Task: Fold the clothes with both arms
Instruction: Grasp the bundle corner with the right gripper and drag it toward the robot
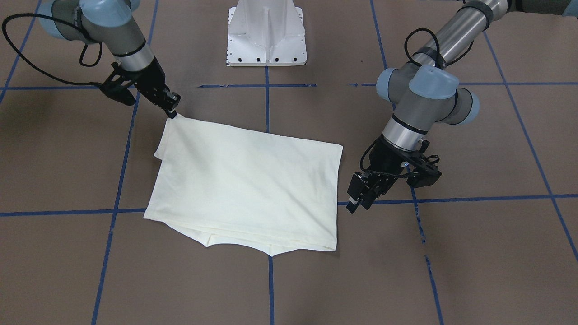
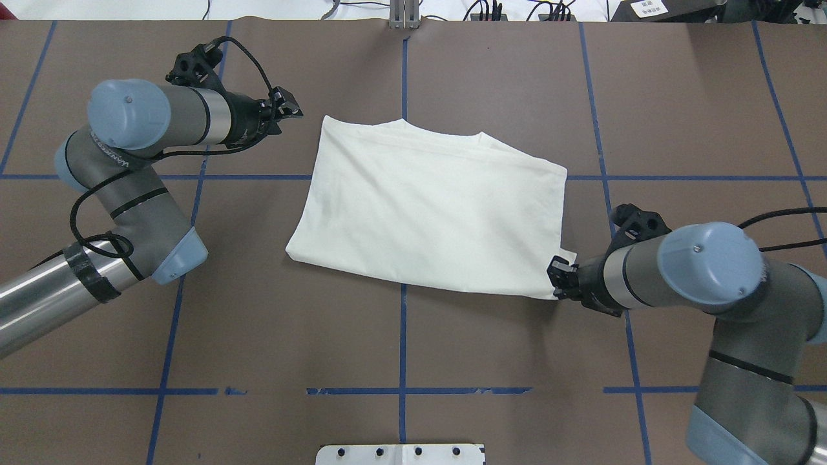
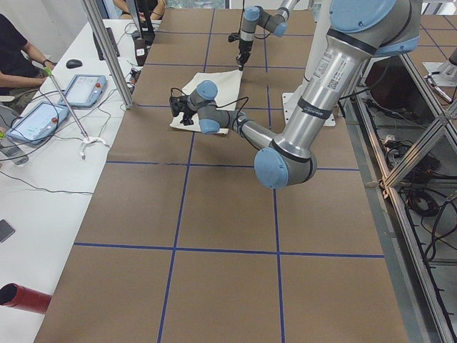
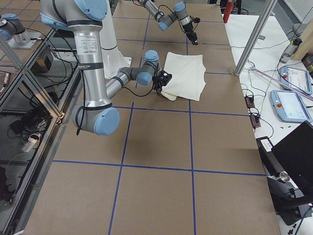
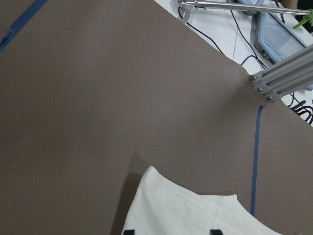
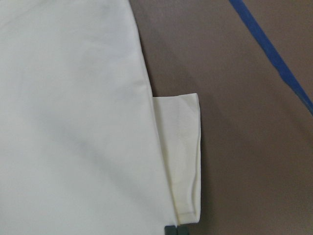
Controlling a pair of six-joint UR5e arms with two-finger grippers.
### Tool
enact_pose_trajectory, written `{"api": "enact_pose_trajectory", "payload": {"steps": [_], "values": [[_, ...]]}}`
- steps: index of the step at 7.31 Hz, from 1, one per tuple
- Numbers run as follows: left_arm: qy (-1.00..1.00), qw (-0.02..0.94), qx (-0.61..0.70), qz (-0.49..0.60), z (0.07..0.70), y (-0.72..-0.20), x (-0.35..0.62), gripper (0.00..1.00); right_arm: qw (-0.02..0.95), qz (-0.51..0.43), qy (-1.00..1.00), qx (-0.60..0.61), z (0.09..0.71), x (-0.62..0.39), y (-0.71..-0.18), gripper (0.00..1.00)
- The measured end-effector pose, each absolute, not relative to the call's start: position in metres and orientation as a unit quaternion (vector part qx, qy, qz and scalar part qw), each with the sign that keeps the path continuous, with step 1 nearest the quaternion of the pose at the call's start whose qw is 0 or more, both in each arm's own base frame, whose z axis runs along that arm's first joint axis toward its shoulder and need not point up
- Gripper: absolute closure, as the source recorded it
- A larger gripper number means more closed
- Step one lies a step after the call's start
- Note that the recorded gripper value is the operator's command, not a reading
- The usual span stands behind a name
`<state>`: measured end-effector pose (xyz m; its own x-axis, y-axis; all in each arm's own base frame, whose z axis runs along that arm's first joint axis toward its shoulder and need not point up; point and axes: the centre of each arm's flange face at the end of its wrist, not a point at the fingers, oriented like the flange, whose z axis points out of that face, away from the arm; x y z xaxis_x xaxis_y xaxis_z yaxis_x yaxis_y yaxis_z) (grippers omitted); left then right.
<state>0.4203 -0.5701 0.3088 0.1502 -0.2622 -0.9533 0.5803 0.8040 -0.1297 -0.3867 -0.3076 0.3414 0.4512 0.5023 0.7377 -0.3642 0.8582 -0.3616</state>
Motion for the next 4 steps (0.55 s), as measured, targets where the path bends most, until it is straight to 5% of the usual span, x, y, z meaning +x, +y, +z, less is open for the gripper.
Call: {"api": "enact_pose_trajectory", "payload": {"steps": [1,2,4], "values": [[0.605,0.732,0.134,-0.284,0.295,-0.565,0.415,0.37,0.844,0.225,-0.469,-0.126,0.322,-0.361,-0.257,1.0],[0.624,0.716,0.128,-0.283,0.282,-0.558,0.41,0.37,0.844,0.191,-0.468,-0.179,0.307,-0.352,-0.205,0.05],[0.663,0.685,0.095,-0.285,0.25,-0.539,0.402,0.37,0.855,0.122,-0.443,-0.239,0.3,-0.367,-0.126,0.0]]}}
